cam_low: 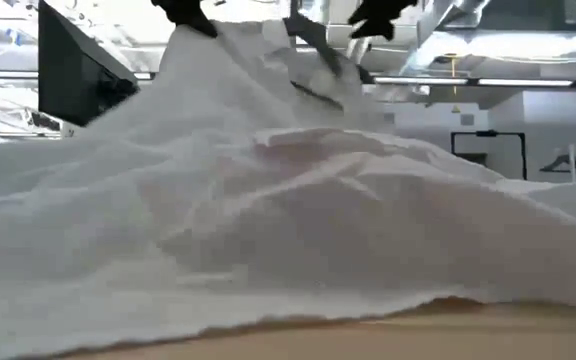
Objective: Hang clothes
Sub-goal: Hang the white polo shirt on the hanger rack
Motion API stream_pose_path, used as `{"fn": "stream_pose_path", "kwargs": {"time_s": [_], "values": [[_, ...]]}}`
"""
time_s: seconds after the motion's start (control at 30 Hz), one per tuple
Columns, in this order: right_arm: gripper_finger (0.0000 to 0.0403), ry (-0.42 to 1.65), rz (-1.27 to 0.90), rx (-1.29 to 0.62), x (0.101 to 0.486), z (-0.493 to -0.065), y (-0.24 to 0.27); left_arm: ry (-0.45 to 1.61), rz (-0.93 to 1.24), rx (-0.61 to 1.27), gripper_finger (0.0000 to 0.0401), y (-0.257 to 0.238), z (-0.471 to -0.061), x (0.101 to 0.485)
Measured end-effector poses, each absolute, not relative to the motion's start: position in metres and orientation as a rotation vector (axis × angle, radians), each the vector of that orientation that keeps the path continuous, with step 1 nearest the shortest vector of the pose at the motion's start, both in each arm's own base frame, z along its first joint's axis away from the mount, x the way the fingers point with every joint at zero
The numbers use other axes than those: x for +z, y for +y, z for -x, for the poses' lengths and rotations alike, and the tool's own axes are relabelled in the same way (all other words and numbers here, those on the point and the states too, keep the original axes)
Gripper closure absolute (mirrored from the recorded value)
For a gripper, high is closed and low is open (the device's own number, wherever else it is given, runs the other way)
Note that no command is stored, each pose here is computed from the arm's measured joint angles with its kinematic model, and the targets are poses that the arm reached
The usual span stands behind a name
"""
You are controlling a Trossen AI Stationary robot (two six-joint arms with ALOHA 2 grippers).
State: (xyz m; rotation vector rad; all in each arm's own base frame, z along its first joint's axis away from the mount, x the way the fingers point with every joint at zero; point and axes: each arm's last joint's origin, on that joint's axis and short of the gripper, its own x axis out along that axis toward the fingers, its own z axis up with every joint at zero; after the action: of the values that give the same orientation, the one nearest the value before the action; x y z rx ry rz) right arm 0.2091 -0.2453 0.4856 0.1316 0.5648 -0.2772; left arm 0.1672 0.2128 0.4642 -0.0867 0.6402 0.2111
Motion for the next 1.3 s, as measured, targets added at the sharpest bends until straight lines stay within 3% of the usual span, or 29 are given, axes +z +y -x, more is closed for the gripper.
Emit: {"fn": "stream_pose_path", "kwargs": {"time_s": [0.3, 0.6, 1.0, 1.3], "values": [[0.0202, 0.705, -0.233, -0.277, 0.453, -0.199, -0.266, 0.622, 0.07, 0.194, 0.0372, 0.214, -0.166, 0.465], [0.0216, 0.659, -0.333, -0.129, 0.43, -0.197, -0.277, 0.435, 0.018, 0.174, 0.0372, 0.204, -0.155, 0.49], [0.0233, 0.656, -0.272, -0.08, 0.429, -0.199, -0.275, 0.228, -0.034, 0.203, 0.0372, 0.182, -0.126, 0.525], [0.0233, 0.767, -0.243, -0.068, 0.399, -0.208, -0.278, 0.204, -0.033, 0.197, 0.0372, 0.179, -0.124, 0.529]]}}
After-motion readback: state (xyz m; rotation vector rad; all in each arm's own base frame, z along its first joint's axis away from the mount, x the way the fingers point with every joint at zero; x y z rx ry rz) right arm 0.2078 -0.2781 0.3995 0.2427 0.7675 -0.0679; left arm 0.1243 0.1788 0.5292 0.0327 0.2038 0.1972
